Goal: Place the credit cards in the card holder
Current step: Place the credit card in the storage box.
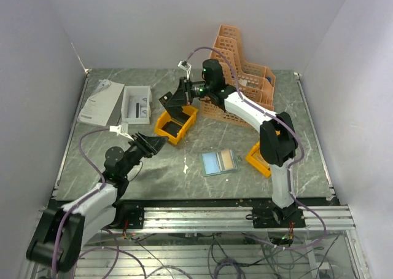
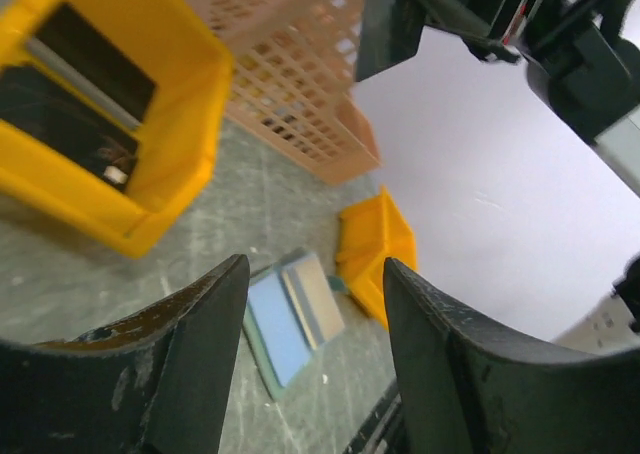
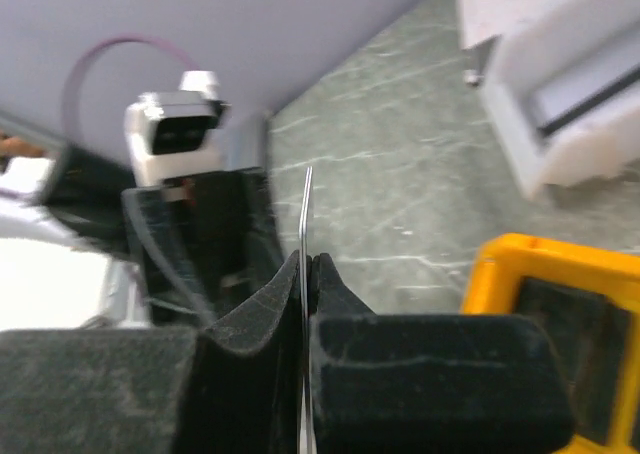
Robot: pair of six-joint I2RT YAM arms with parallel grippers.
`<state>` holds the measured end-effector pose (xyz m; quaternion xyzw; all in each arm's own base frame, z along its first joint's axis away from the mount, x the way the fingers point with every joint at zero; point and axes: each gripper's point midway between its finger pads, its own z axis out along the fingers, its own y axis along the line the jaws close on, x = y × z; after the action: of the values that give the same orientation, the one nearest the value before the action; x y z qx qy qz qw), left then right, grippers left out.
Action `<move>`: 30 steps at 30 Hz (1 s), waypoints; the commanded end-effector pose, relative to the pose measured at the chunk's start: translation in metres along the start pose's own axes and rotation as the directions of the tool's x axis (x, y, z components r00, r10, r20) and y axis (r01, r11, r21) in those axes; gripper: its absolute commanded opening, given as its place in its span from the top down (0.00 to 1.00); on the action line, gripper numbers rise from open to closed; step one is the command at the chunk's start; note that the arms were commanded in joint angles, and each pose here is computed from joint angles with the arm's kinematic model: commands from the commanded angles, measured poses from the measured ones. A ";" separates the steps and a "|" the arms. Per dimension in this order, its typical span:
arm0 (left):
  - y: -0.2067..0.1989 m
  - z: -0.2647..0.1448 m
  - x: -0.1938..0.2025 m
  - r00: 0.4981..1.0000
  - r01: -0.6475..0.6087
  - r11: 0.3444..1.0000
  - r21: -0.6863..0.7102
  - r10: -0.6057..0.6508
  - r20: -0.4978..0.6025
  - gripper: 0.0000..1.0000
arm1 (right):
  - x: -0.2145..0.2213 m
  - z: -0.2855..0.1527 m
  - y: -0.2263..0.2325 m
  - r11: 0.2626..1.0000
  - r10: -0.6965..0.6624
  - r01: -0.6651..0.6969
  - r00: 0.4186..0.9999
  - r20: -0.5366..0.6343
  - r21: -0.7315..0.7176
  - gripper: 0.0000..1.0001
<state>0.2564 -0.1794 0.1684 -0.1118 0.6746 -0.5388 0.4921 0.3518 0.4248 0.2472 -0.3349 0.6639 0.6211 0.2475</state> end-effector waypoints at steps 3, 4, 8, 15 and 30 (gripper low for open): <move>0.079 -0.028 -0.014 0.994 -0.095 0.883 -0.460 0.110 0.007 0.26 | 0.053 -0.001 -0.094 0.963 0.014 0.024 0.990 -0.137 0.270 1.00; 0.081 -0.029 -0.016 0.994 -0.095 0.878 -0.470 0.112 0.009 0.25 | 0.056 0.000 -0.100 0.959 0.019 0.023 0.989 -0.145 0.283 1.00; 0.085 -0.023 -0.012 0.996 -0.088 0.881 -0.465 0.088 -0.021 0.27 | 0.067 0.007 -0.113 0.944 0.010 0.051 0.983 -0.183 0.327 1.00; 0.093 -0.007 -0.005 0.998 -0.053 0.896 -0.441 0.037 -0.045 0.32 | 0.081 0.014 -0.130 0.923 0.025 0.062 0.976 -0.218 0.381 1.00; 0.100 0.001 0.000 0.997 -0.051 0.895 -0.443 0.019 -0.076 0.33 | 0.102 0.020 -0.139 0.933 0.098 -0.008 0.968 -0.233 0.360 0.93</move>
<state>0.2836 -0.1384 0.0665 -0.2026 0.8137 -0.3511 0.4166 0.3912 0.4259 0.0794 -0.3437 0.8031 0.4349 0.2184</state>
